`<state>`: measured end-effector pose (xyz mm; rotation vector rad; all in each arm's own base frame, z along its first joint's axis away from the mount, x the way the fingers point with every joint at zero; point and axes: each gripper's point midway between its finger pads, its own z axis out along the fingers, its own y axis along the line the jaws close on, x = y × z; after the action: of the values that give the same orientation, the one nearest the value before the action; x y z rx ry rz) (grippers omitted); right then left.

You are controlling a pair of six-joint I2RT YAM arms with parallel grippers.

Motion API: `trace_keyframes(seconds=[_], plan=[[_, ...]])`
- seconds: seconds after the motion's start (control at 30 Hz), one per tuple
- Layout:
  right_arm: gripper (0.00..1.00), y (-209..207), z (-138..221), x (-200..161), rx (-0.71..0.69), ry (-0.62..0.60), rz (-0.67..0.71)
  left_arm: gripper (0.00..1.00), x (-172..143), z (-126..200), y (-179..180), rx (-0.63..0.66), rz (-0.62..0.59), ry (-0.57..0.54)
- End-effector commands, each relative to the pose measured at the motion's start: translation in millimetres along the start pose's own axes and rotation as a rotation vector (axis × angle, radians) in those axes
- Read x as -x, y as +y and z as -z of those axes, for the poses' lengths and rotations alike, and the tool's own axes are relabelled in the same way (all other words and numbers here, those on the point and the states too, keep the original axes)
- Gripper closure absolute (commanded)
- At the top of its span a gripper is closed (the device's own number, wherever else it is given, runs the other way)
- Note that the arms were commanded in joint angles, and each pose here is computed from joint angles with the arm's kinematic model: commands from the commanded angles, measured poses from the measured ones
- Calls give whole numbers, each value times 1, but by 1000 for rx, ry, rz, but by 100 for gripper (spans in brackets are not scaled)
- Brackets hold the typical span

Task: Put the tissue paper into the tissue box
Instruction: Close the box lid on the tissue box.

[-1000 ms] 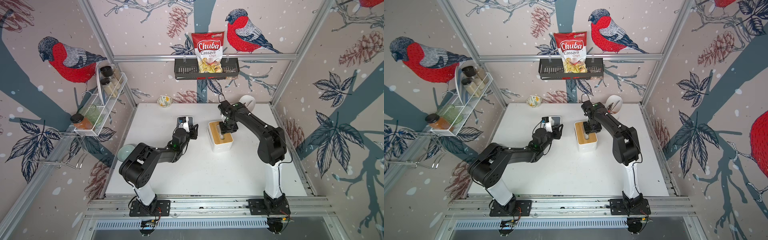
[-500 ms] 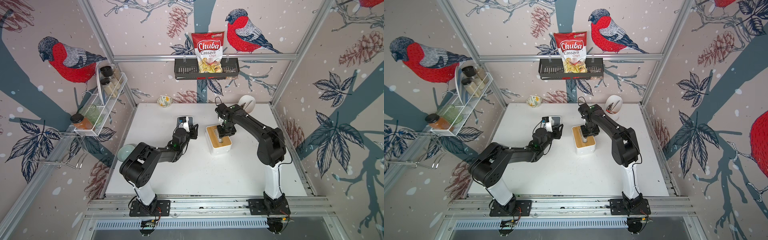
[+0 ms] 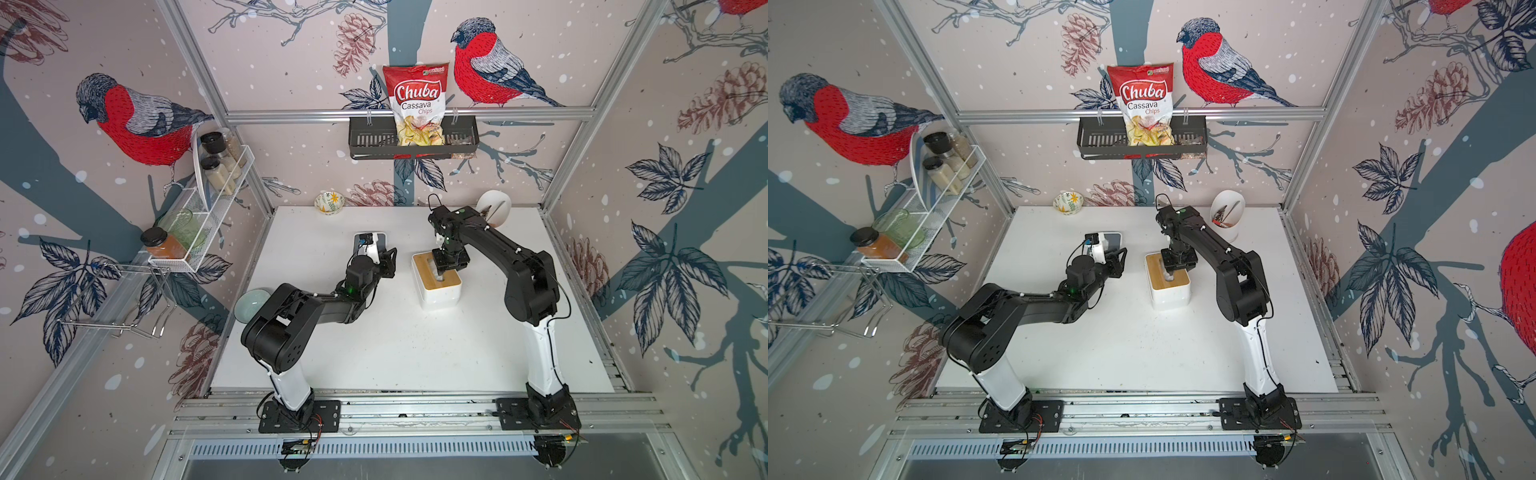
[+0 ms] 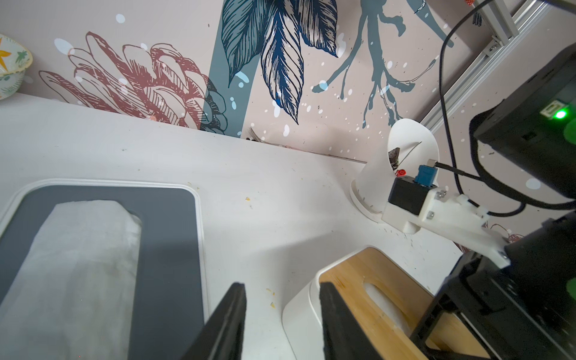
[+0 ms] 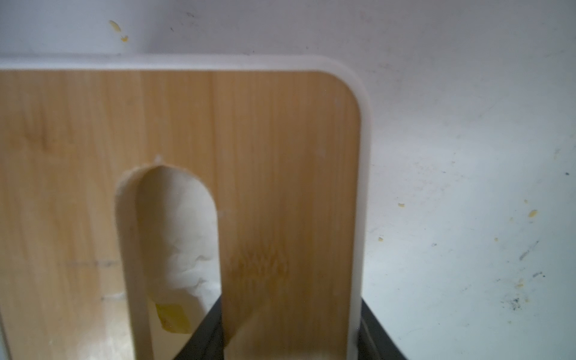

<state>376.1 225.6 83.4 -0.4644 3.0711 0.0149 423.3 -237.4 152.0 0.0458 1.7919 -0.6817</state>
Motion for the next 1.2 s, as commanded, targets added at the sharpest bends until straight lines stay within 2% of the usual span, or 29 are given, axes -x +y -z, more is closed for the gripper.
trace_keyframes(seconds=[0.0, 0.13, 0.27, 0.4, 0.67, 0.83, 1.17], plan=[[70, -8, -2, 15, -64, -69, -12, 57, 7, -2, -4, -20, 4, -22], [71, -7, 8, 22, -68, -170, -16, 57, 4, -6, -3, -16, 4, -14], [76, -7, 22, 25, -83, -281, -25, 57, 1, -9, -4, -21, 5, -2], [77, -9, 27, 24, -95, -344, -35, 57, 0, -11, -3, -20, 5, 3], [76, -7, 9, 26, -81, -337, -30, 57, -2, -11, -3, -19, 4, 10], [76, -4, 10, 26, -73, -363, -38, 57, -2, -12, -3, -20, 4, 11], [77, -5, -6, 6, -106, -361, -36, 57, -2, -13, -4, -24, 7, 12]])
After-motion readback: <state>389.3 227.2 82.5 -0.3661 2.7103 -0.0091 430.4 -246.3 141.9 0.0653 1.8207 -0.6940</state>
